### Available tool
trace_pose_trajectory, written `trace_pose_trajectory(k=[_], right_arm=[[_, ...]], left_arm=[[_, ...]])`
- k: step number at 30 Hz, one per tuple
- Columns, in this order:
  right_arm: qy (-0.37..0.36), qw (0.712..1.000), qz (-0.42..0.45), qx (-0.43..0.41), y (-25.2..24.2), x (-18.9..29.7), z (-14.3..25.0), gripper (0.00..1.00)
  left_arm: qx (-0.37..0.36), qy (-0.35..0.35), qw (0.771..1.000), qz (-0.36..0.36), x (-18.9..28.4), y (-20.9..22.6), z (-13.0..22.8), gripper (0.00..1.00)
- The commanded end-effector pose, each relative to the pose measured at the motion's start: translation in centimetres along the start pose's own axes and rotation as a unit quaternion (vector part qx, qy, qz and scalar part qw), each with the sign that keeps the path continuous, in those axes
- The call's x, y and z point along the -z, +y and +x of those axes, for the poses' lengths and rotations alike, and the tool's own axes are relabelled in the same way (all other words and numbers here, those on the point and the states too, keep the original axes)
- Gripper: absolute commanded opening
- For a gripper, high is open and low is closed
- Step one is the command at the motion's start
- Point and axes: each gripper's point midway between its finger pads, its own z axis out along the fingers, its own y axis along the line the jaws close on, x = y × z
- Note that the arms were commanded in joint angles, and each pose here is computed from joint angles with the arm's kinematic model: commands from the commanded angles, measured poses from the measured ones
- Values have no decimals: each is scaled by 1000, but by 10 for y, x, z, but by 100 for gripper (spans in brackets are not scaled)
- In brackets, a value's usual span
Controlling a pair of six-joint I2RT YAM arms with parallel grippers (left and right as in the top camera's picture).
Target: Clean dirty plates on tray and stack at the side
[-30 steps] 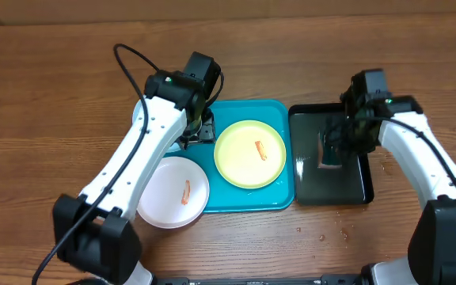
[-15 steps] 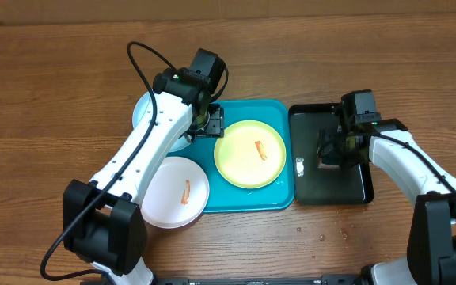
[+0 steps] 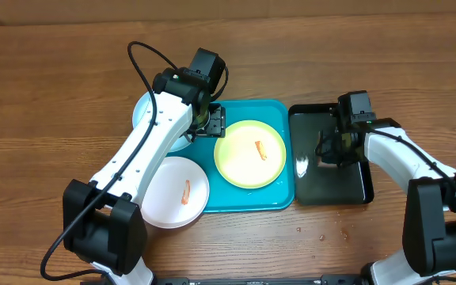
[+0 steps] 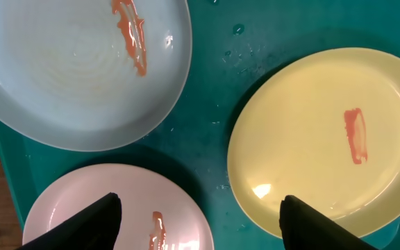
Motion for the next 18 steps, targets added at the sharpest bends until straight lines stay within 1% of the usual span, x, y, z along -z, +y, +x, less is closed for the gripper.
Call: trace_pose_trajectory(k=[1, 2, 3, 7, 8, 10, 14, 16, 18], right_arm=[[-6, 1000, 3, 0, 0, 0, -3, 12], [-8, 1000, 3, 0, 1, 1, -5, 5], [-9, 1000, 3, 0, 2, 4, -8, 4], [-8, 1000, 3, 14, 6, 22, -22, 4], [-4, 1000, 4, 18, 7, 27, -23, 4], [5, 1000, 7, 26, 7, 32, -22, 4], [20, 999, 27, 25, 0, 33, -16, 4], [23, 999, 27, 25, -1, 33, -14, 4], [27, 999, 28, 24, -1, 33, -12, 4]], left_arm=[[-7, 6, 1000, 5, -4, 1, -1, 71], [-5, 6, 1000, 6, -4, 0, -1, 68], [-3, 6, 1000, 7, -4, 0, -1, 64], [4, 16, 1000, 22, -4, -3, 2, 46], [5, 20, 999, 32, -4, -5, 3, 45], [10, 23, 999, 46, -4, -10, 3, 49], [21, 12, 998, 50, -7, -12, -2, 59], [28, 11, 998, 51, -12, -12, -1, 59], [34, 13, 998, 50, -19, -12, 1, 56]])
